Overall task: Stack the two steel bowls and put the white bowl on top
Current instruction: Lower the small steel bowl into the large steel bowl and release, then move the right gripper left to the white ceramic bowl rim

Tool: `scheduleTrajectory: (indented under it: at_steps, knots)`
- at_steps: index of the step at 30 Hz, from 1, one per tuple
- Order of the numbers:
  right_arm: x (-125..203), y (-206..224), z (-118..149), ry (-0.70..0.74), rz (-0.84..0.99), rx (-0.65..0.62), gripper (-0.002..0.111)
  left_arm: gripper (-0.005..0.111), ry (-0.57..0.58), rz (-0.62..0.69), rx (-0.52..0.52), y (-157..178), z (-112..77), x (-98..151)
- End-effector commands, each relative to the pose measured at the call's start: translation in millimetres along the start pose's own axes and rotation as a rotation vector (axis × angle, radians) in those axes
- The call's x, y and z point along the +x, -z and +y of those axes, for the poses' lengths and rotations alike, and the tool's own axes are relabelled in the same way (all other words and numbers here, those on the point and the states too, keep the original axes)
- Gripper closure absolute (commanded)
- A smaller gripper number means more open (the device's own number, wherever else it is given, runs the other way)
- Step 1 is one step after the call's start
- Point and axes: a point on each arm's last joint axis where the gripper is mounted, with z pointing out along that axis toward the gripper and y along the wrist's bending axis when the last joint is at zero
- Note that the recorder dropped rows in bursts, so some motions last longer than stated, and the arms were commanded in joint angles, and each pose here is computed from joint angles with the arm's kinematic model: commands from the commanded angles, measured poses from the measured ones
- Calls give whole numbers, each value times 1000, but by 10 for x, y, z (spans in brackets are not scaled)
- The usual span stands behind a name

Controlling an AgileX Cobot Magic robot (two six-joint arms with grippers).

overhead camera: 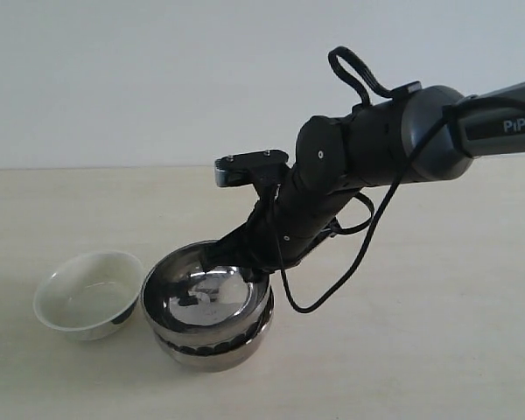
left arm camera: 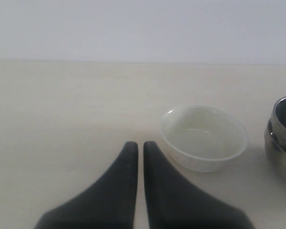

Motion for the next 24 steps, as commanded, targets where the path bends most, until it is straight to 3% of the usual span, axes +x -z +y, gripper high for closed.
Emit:
scheduleTrajectory:
  at_steps: [1, 3, 24]
  knots:
    - [-6, -2, 11, 11, -6, -2, 64, 103, 4, -7, 5, -1, -2, 2]
    - [-4, -2, 11, 19, -4, -2, 55, 103, 4, -7, 5, -1, -2, 2]
    - [-175, 540, 109, 64, -141, -19, 56, 103, 4, -7, 5, -1, -2, 2]
